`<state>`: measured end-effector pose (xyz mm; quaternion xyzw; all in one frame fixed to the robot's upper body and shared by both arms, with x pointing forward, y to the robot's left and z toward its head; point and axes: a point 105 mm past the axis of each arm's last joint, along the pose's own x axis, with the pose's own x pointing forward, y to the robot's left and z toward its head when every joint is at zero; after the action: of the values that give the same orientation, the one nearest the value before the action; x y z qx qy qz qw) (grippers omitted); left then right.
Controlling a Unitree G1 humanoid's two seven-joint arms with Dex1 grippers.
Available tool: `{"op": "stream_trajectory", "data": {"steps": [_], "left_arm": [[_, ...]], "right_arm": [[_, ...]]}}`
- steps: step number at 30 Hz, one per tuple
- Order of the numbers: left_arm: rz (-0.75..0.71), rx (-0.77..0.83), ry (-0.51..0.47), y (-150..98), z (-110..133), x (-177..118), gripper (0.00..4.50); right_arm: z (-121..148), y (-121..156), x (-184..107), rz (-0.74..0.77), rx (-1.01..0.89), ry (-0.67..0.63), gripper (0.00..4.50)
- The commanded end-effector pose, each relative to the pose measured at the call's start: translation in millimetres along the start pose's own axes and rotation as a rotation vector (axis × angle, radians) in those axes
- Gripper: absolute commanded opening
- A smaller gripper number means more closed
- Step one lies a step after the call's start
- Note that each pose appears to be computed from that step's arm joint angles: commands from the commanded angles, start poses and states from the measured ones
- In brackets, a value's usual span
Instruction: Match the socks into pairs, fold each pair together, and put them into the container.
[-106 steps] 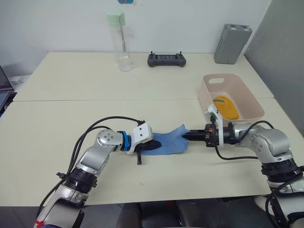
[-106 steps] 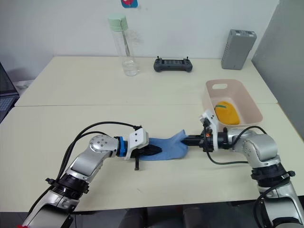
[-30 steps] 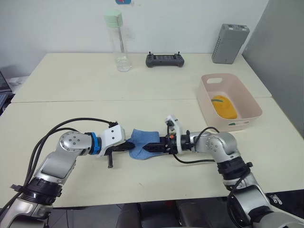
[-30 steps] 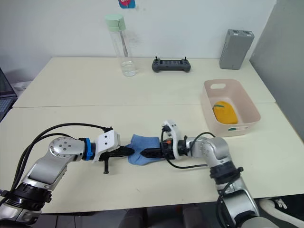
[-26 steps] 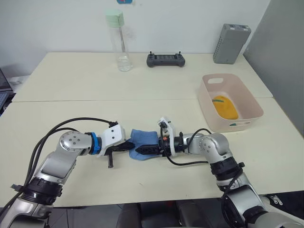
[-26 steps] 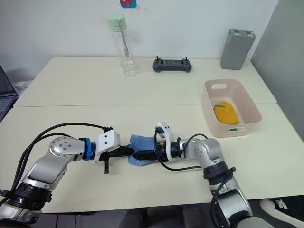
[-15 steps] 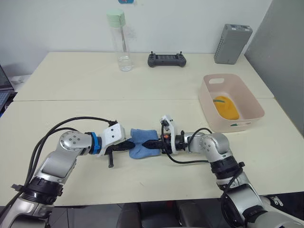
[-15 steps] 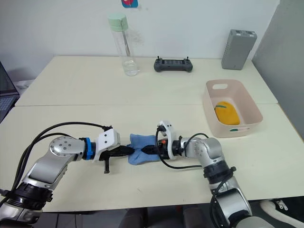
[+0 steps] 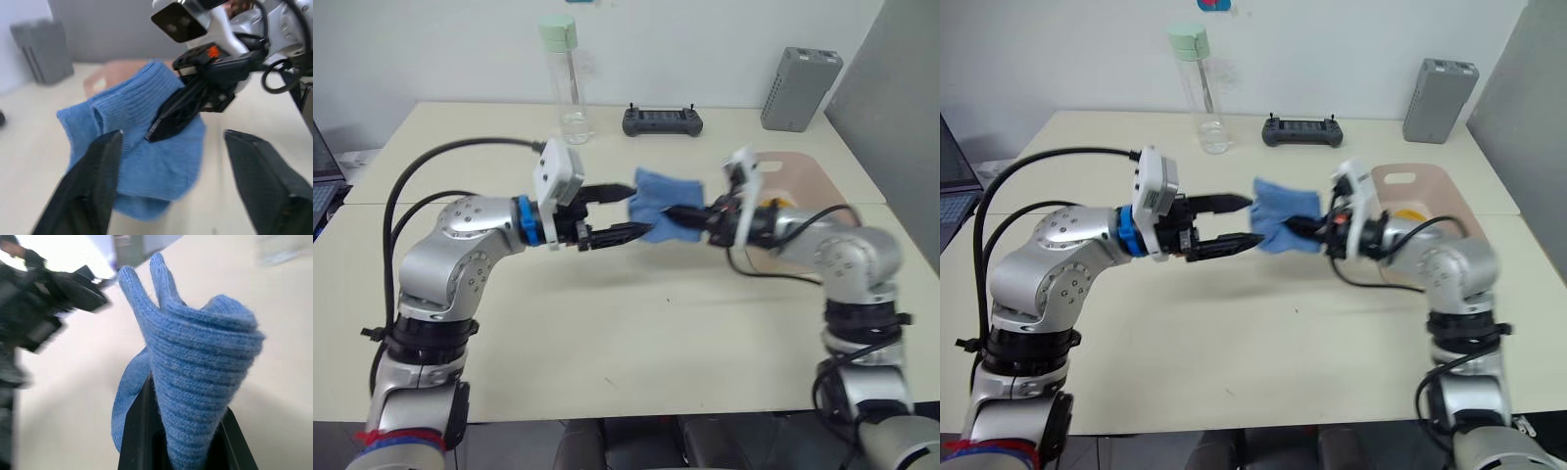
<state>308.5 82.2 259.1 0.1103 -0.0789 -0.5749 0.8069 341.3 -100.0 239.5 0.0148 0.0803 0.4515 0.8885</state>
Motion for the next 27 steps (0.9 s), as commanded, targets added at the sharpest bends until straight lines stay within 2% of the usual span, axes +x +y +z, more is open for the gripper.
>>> {"op": "stream_trajectory", "data": {"steps": [1,5,10,14,22,27], "left_arm": [[0.016,0.054,-0.065,0.0,21.0,18.5,4.48],[0.036,0.058,-0.103,-1.7,22.4,45.2,4.48],[0.089,0.053,-0.145,-8.6,14.8,76.0,4.48],[0.079,0.047,-0.173,-12.2,18.6,83.5,4.48],[0.029,0.03,-0.16,-26.6,11.0,87.2,4.48],[0.029,0.026,-0.147,-27.7,8.5,84.5,4.48]], "right_arm": [[38.1,-24.2,-31.9,-0.137,-0.19,-0.052,0.0],[54.4,-58.3,-61.8,-0.308,-0.473,0.041,0.0],[39.7,-106.9,-87.3,-0.48,-0.949,0.326,0.0],[18.6,-120.2,-85.6,-0.456,-1.053,0.404,0.0],[-2.4,-135.5,-78.3,-0.41,-1.287,0.532,0.0],[-16.1,-138.3,-79.3,-0.365,-1.301,0.567,0.0]]}}
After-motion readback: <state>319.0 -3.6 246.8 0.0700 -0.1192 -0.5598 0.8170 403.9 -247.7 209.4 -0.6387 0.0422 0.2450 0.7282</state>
